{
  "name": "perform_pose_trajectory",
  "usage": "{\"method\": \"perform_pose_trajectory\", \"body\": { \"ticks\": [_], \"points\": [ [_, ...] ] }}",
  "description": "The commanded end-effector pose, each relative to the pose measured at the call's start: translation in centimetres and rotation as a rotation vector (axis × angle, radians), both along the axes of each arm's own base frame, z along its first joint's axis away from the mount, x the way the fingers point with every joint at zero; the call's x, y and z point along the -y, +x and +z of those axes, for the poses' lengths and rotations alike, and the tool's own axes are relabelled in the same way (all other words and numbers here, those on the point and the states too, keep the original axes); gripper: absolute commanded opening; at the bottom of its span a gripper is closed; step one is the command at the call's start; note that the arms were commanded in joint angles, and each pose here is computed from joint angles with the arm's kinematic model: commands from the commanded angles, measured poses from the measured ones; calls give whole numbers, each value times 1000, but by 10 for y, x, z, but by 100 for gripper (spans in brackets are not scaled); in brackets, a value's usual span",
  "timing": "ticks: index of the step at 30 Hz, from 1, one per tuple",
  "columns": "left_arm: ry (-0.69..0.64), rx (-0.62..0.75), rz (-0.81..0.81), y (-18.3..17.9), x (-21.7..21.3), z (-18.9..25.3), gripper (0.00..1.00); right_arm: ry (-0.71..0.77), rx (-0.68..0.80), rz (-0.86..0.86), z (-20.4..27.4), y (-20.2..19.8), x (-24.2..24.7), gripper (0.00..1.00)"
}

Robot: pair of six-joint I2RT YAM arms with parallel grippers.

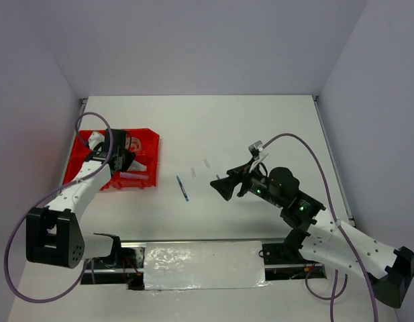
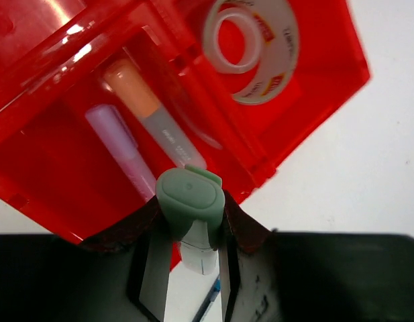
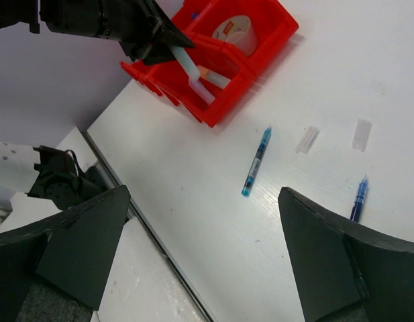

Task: Sort the stationery into containers
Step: Place the pen in the storage box.

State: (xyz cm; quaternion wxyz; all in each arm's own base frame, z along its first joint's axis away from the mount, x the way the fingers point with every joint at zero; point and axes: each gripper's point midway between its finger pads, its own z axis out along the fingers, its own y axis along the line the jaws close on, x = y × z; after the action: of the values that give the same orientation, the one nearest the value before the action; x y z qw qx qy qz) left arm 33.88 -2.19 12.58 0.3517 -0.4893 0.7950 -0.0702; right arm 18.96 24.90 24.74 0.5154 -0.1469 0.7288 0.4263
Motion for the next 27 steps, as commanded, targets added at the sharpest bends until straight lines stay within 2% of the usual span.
{"method": "perform_pose_trajectory", "body": {
  "ticks": [1,6,7,9,10,12,13,16,19,22,23,24,25,27],
  "points": [
    [-43,57,77,0,-7,-4,7,11,19,13,4,2,-4,100],
    [-49,74,86,0,-16,-11,18,-19,19,19,3,4,-6,100],
    [-56,65,85,0,-16,-13,26,-28,18,15,2,5,-6,100],
    [-59,64,76,2,-16,-14,34,-52,7,-4,-1,9,-5,100],
    [-63,56,78,0,-16,-15,45,-56,7,-16,0,12,-4,100],
    [-69,57,76,0,-16,-14,56,-108,-27,-41,-10,17,-2,100],
    [-72,65,71,0,-15,-11,67,-125,-36,-53,-13,19,-1,100],
    [-83,90,56,-1,-13,-1,82,-216,-79,-100,-26,31,2,100],
    [-83,134,45,0,-13,20,88,-293,-107,-149,-36,42,6,100],
    [-58,211,-30,2,-9,56,91,-434,-151,-206,-52,60,9,97],
    [-26,223,-81,1,-8,71,93,-533,-208,-207,-79,62,11,95],
    [-11,240,-123,-1,-5,82,94,-572,-232,-214,-88,66,12,92],
    [39,238,-194,-2,-3,89,95,-624,-263,-210,-102,70,10,82],
    [77,233,-268,-9,1,109,96,-663,-288,-209,-115,74,8,72]
  ]
}}
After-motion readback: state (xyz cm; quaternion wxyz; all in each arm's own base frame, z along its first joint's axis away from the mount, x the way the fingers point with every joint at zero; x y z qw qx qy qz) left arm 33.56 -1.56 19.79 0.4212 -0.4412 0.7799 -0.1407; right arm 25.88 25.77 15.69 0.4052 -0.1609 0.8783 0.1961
